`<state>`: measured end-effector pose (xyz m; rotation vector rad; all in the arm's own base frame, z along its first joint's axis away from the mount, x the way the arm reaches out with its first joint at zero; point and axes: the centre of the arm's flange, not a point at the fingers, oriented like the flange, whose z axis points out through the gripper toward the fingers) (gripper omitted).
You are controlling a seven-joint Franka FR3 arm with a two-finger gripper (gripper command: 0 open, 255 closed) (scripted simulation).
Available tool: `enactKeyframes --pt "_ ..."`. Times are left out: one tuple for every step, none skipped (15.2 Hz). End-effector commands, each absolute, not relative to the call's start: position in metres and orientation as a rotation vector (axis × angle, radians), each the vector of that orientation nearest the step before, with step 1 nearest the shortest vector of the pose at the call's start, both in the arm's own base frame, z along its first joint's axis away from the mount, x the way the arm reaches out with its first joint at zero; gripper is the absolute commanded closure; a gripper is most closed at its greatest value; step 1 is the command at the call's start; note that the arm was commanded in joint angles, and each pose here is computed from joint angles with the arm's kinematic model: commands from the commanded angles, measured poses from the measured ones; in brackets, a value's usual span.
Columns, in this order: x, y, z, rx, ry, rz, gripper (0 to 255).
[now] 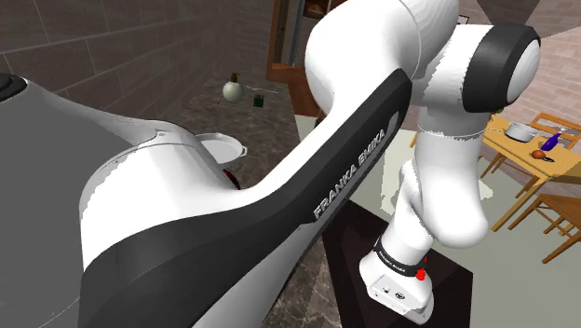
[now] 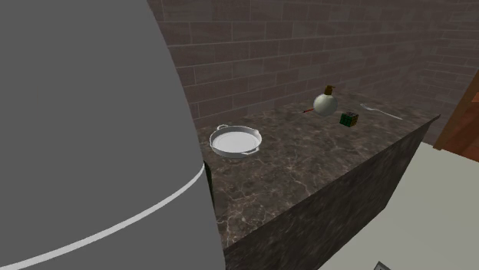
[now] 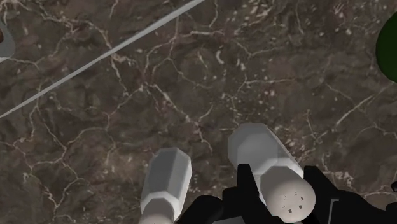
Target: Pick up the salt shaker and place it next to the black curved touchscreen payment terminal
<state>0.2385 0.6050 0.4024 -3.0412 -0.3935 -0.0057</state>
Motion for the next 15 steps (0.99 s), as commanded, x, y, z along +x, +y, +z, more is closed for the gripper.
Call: enactKeyframes --pt "0.238 0.606 0.392 -3.041 -0.394 -0.006 255" --pt "0.238 0.606 0.387 -3.041 -0.394 -0.006 255" --pt "0.238 0.606 0.381 -3.041 -0.394 -0.006 255" --pt "0.238 0.606 0.376 -3.041 -0.394 -0.006 255" --pt "0.238 0.606 0.375 -3.041 -0.394 -0.006 255" --pt "0.238 0.606 0.375 -3.041 -0.394 -0.006 255" --pt "0.238 0.606 0.375 -3.041 -0.394 -0.006 255" --pt "0.238 0.606 0.375 -3.041 -0.394 -0.006 255" --pt "0.238 0.606 0.375 -3.041 -0.394 -0.006 255" --pt "0.238 0.606 0.375 -3.041 -0.394 -0.006 255" --pt "0.238 0.606 0.375 -3.041 -0.394 -0.006 255" --pt "0.238 0.606 0.375 -3.041 -0.394 -0.006 255" --pt "0.238 0.606 0.375 -3.041 -0.394 -0.006 0" --pt "0.238 0.606 0.375 -3.041 -0.394 -0.006 0" --pt "0.238 0.606 0.375 -3.041 -0.394 -0.006 0"
